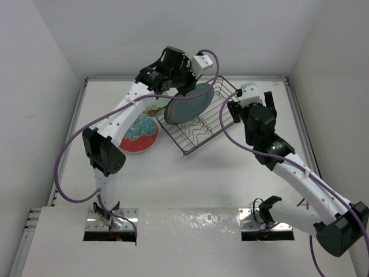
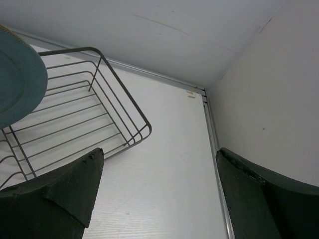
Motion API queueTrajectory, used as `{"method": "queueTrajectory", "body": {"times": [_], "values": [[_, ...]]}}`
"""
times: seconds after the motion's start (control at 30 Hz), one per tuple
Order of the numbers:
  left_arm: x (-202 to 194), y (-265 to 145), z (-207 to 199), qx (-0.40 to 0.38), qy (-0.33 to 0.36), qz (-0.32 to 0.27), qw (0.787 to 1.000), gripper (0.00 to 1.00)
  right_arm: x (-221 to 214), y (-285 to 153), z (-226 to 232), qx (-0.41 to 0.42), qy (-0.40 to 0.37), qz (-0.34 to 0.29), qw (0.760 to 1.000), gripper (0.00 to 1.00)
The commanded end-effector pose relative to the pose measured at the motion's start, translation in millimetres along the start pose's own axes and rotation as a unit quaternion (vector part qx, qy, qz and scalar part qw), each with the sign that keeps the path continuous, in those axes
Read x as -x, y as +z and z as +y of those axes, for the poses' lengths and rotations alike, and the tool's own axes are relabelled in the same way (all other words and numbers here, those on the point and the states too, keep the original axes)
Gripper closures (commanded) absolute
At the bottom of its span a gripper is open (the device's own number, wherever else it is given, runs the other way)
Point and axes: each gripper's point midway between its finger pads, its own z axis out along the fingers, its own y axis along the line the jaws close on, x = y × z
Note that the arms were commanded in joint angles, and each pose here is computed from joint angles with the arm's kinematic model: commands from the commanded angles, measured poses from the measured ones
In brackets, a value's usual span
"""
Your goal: Load the plates into the dish rack
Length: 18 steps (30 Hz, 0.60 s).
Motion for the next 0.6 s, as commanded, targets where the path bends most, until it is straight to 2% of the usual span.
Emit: {"method": "queueTrajectory", "body": {"times": [0.0,0.2,0.4,0.57], "values": [[72,-30,26,0.061,0.057,-0.113,0.990,1.00,15,-2,-7,0.001,0.006,-0.027,1.000,0.08],[75,-30,29,0.072,0.076,-0.114,0.988,1.00,20,-2,-6,0.008,0.008,-0.034,0.999,0.08],[95,-46,32,0.089,0.098,-0.134,0.982,1.00,20,2,-1,0.013,0.007,-0.031,0.999,0.07],[82,-38,26,0.076,0.087,-0.119,0.986,1.00,19,3,1,0.015,0.008,-0.030,0.999,0.07]]}}
